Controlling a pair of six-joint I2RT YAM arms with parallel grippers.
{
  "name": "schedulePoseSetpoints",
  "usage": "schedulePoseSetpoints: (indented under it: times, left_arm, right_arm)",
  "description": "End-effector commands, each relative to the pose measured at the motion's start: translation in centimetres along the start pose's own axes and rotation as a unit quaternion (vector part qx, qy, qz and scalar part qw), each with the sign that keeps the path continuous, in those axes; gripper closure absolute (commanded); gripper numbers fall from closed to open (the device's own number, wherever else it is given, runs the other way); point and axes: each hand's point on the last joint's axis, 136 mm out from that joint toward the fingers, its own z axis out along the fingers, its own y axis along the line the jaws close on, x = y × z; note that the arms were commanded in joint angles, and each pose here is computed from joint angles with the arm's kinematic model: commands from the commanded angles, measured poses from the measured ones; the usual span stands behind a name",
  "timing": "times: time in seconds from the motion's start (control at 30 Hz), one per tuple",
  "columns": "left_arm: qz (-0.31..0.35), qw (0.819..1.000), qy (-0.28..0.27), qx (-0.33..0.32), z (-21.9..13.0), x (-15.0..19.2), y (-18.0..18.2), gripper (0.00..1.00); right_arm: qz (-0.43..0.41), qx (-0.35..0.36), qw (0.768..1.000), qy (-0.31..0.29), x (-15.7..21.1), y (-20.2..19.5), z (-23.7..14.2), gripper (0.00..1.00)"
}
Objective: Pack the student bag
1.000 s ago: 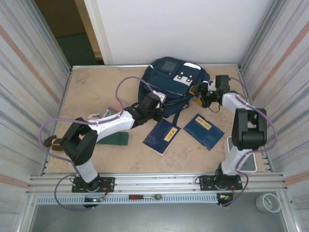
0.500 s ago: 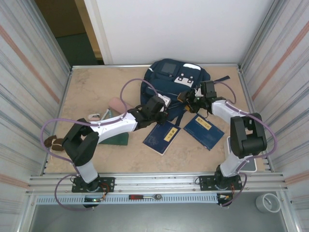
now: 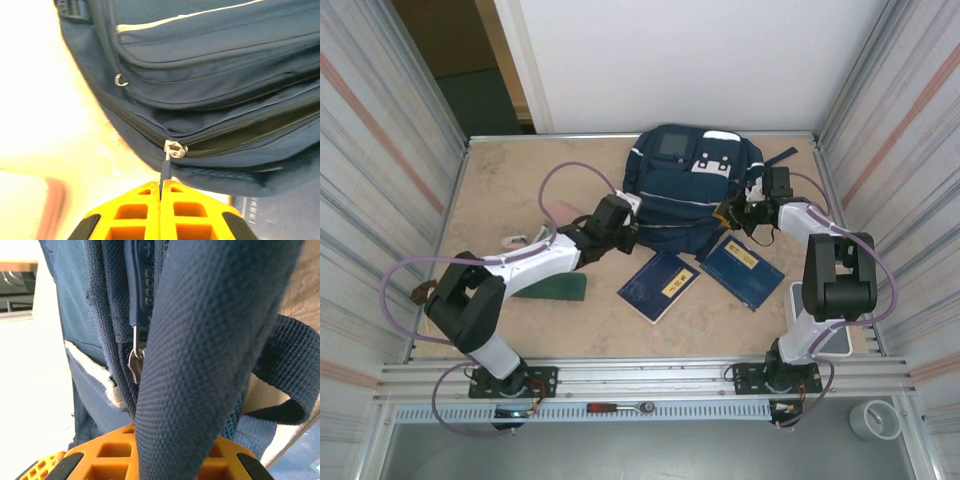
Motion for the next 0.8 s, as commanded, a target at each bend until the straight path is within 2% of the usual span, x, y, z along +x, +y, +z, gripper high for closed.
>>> schedulePoseSetpoints:
  times: [0.0, 0.1, 0.17, 0.27, 0.37, 0.43, 0.6, 0.67, 0.77]
  left_arm:
    - [0.01, 1.0, 0.002, -0.02, -1.0, 0.1, 1.1, 1.0]
    - [0.007, 1.0, -0.003, 0.004, -1.1, -0.4, -0.5, 1.0]
    - [0.003, 1.0, -0.006, 0.021, -1.1, -0.6, -1.4, 1.0]
    - [-0.002, 0.999, -0.005, 0.037, -1.1, -0.7, -2.1, 1.0]
    - [-0.002, 0.999, -0.006, 0.038, -0.9, -0.8, -2.2, 1.0]
    - [-0.001, 0.999, -0.003, 0.037, -0.8, -0.5, -2.1, 1.0]
    - [-0.006, 0.999, 0.005, 0.046, -0.3, 0.4, -1.9, 1.0]
    - [-0.018, 0.998, 0.004, 0.054, -0.2, 0.6, -1.6, 1.0]
    - [-0.042, 0.996, 0.002, 0.073, 0.1, 0.9, -1.3, 1.0]
  right_arm:
    - [-0.052, -0.021, 0.998, -0.014, -1.9, 2.2, -0.8, 0.87]
    - [-0.063, -0.018, 0.998, -0.016, -2.2, 3.1, -0.9, 0.75]
    - [-0.07, 0.001, 0.997, -0.028, -2.5, 2.7, -1.6, 0.59]
    - [-0.104, 0.058, 0.991, -0.059, -2.6, 1.7, -3.4, 0.43]
    - [-0.176, 0.095, 0.977, -0.08, -1.6, 1.8, -4.9, 0.33]
    - [-0.262, 0.107, 0.956, -0.079, 0.3, 3.0, -4.9, 0.3]
    - [-0.459, 0.121, 0.878, -0.064, 5.2, 6.3, -2.3, 0.25]
    - [-0.511, 0.115, 0.85, -0.06, 6.7, 7.0, -0.8, 0.22]
    - [-0.559, 0.107, 0.82, -0.05, 8.2, 7.5, 1.1, 0.2]
